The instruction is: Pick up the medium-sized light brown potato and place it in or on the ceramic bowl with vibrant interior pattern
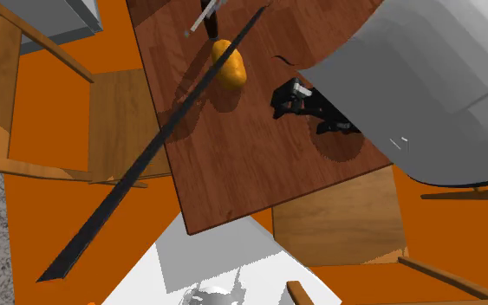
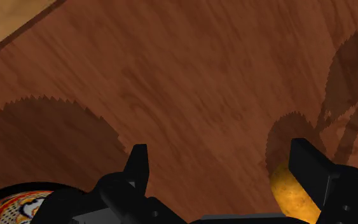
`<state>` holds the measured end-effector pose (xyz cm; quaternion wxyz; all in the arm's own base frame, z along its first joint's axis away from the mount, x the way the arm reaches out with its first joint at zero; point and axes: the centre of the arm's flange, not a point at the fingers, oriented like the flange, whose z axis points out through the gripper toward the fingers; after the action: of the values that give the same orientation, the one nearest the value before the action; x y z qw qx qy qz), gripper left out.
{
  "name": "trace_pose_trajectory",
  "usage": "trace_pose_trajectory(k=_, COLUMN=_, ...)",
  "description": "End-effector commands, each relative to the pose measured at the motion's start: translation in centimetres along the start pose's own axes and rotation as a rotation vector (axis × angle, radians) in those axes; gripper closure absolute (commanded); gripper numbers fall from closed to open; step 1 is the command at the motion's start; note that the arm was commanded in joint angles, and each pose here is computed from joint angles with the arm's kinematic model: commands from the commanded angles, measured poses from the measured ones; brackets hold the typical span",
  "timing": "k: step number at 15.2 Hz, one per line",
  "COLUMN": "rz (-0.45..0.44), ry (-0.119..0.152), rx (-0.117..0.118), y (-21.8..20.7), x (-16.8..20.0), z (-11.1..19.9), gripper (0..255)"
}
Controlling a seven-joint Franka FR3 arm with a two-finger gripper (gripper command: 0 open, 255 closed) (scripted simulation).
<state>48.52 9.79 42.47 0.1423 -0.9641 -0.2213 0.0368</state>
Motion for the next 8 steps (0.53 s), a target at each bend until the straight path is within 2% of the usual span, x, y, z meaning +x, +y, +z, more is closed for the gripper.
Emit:
trace_pose_trajectory(k=1, rz=-0.065, ry=-0.004, rx=0.031, y=-0.5, x=2.1, z=1.6, gripper=0)
trace_pose_trajectory(k=8, rz=-0.283, ry=-0.021, rx=0.137, y=-3.6, x=8.8, z=6.7, gripper=0)
